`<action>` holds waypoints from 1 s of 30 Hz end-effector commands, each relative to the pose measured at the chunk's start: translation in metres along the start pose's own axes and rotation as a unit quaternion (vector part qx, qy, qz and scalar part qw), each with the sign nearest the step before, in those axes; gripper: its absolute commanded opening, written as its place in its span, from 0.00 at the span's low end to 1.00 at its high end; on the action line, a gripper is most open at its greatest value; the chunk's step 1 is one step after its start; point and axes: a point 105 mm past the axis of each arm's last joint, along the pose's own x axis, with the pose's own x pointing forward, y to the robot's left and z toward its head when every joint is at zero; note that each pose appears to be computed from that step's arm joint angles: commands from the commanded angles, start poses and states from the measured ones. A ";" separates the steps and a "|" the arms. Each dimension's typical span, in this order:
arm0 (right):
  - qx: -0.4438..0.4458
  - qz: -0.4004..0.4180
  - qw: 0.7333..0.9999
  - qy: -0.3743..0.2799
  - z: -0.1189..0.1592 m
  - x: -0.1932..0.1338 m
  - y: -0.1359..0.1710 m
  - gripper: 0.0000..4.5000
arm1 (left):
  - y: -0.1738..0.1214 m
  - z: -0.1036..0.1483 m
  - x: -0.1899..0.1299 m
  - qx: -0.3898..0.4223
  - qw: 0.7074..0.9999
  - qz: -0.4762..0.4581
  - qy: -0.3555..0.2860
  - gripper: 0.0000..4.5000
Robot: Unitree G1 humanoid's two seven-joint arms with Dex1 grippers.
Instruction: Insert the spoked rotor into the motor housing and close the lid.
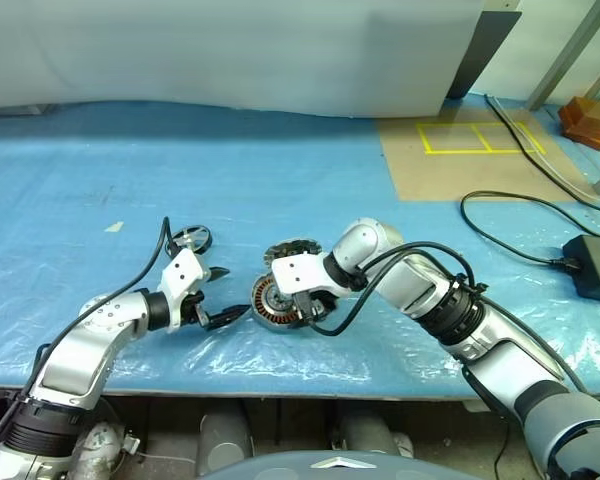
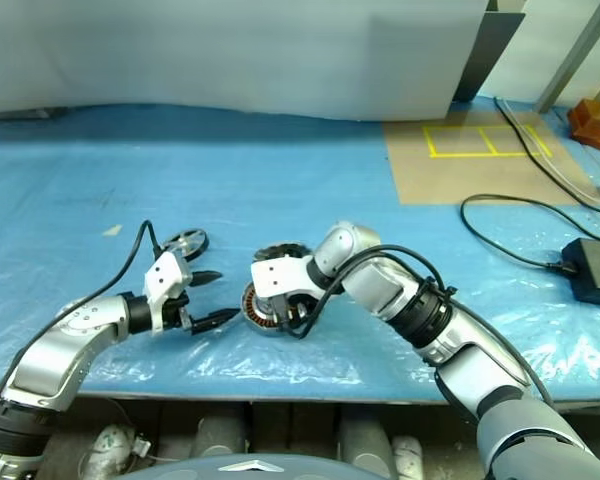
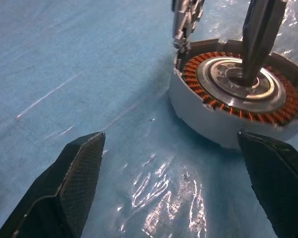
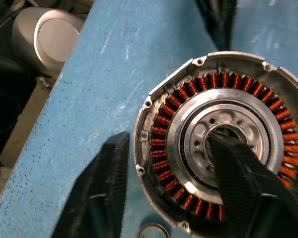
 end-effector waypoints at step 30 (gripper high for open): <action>0.265 -0.310 0.886 -0.220 -0.058 -0.085 0.022 0.76 | -0.026 0.033 0.015 0.045 0.995 -0.081 -0.046 1.00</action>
